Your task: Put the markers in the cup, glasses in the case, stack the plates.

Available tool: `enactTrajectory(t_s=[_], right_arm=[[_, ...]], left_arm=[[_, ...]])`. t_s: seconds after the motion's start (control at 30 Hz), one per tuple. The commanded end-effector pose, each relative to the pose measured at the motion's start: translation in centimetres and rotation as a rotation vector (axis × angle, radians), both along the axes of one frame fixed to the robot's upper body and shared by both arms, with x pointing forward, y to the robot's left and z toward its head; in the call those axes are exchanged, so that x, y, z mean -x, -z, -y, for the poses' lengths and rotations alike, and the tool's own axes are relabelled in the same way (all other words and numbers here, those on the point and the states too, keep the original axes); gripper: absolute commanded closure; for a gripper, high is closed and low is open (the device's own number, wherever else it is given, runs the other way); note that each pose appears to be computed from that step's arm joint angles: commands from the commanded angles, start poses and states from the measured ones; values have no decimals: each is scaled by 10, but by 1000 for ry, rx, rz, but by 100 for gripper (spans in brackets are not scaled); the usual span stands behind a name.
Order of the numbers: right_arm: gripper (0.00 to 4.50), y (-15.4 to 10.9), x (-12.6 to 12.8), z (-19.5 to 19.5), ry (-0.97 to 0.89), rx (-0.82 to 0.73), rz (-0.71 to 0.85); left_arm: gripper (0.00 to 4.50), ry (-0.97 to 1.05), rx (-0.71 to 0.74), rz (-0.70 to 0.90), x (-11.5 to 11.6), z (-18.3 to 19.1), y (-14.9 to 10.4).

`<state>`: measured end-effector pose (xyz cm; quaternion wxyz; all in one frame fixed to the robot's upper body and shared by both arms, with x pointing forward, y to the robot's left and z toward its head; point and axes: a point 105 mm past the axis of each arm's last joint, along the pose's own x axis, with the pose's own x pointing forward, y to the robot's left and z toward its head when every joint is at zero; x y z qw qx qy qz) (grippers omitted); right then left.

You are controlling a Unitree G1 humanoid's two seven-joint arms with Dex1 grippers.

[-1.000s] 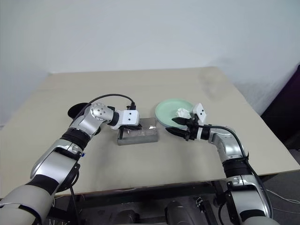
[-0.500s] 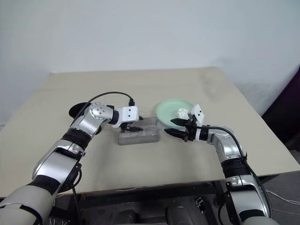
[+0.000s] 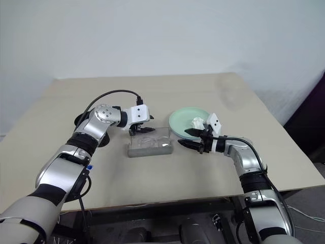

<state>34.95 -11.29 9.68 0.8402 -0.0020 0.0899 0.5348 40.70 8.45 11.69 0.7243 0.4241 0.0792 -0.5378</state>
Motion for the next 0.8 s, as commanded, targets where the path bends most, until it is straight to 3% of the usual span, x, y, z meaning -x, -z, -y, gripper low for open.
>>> enactTrajectory(t_s=[0.03, 0.27, 0.63, 0.8], right_arm=[[121, -14, -2, -3, -5, -12, 60], [121, -12, 0, -4, -4, -16, 53], [121, -10, 2, -10, 10, -32, 55], [121, -10, 1, -9, 20, -33, 61]], left_arm=[[209, 117, 21, -4, 14, 17, -8], [209, 185, 25, -69, 29, 21, -4], [209, 94, 30, 46, 9, 48, 7], [209, 111, -77, 72, 9, 44, 25]])
